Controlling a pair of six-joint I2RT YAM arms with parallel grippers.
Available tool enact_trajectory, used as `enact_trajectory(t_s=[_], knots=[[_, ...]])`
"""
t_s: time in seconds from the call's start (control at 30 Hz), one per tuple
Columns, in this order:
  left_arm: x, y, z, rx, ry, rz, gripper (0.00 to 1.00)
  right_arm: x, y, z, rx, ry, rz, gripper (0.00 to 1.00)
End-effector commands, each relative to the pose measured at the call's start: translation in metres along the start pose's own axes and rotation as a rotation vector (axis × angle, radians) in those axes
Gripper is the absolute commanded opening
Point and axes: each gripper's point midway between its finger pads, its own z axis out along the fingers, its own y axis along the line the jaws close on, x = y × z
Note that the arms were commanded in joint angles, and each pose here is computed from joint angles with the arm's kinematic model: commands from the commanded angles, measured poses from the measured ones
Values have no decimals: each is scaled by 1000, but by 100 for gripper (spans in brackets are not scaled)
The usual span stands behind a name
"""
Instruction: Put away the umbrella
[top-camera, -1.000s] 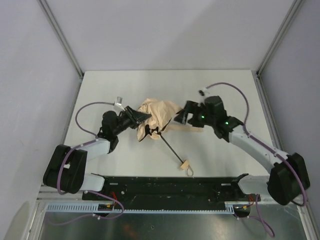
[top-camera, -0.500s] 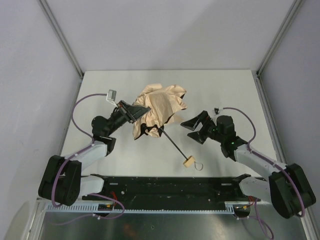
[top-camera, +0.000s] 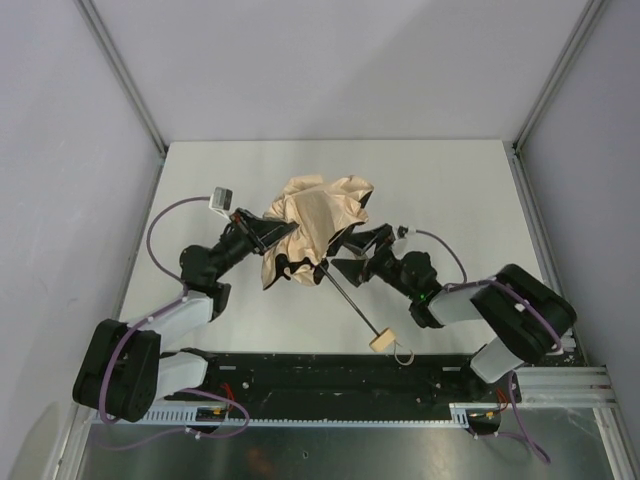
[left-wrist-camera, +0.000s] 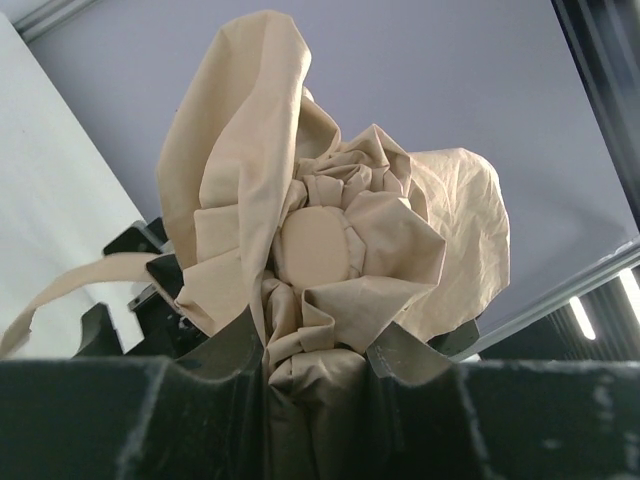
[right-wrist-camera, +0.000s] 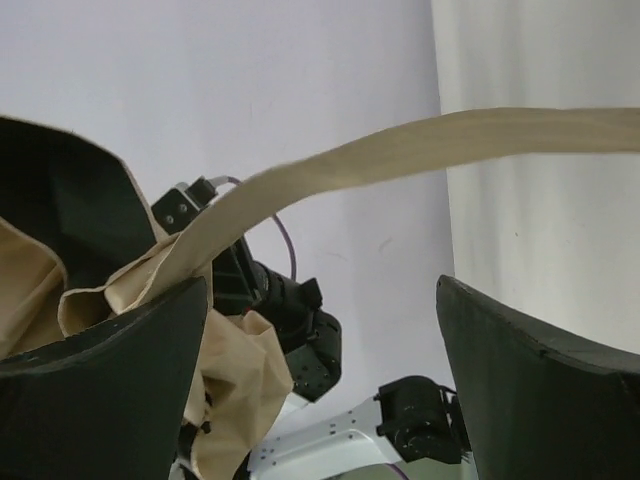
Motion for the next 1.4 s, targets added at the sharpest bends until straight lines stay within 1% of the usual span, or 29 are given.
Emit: enact_trajectory(t_s=[0.0, 0.07, 0.13, 0.27, 0.33, 0.43, 0.57, 0.67, 0.8, 0.93, 1.1, 1.17, 1.23, 1.37], knots=[[-1, -47, -4, 173, -20, 51, 0, -10, 41, -17, -253, -97, 119, 99], [-3, -48, -4, 176, -31, 46, 0, -14, 35, -25, -246, -135, 113, 99], [-5, -47, -3, 173, -44, 32, 0, -12, 31, -30, -226, -140, 87, 99], [-8, -48, 0, 175, -45, 27, 0, -8, 9, -37, -95, -158, 57, 99], [-9, -49, 1, 179, -48, 31, 0, -8, 7, -46, -78, -198, 61, 99], [-10, -50, 1, 182, -54, 29, 0, -13, 16, -53, -82, -263, 70, 99], [-8, -55, 1, 196, -36, 20, 0, -16, 35, -44, -81, -296, 55, 99], [-5, -60, 0, 209, -22, 22, 0, -18, 35, -35, -59, -301, 92, 99], [-1, -64, -1, 219, -1, 22, 0, -20, 34, -21, -58, -274, 141, 99], [2, -70, -3, 236, 10, 32, 0, -28, 28, -14, -58, -276, 167, 93], [9, -77, -4, 262, 37, 50, 0, -36, 29, -12, -66, -293, 166, 91], [13, -79, -4, 272, 57, 54, 0, -37, 29, -10, -67, -279, 179, 85], [17, -81, -4, 282, 80, 60, 0, -34, 32, -8, -75, -258, 182, 76], [24, -78, -6, 284, 119, 68, 0, -32, 33, -6, -77, -225, 170, 44]])
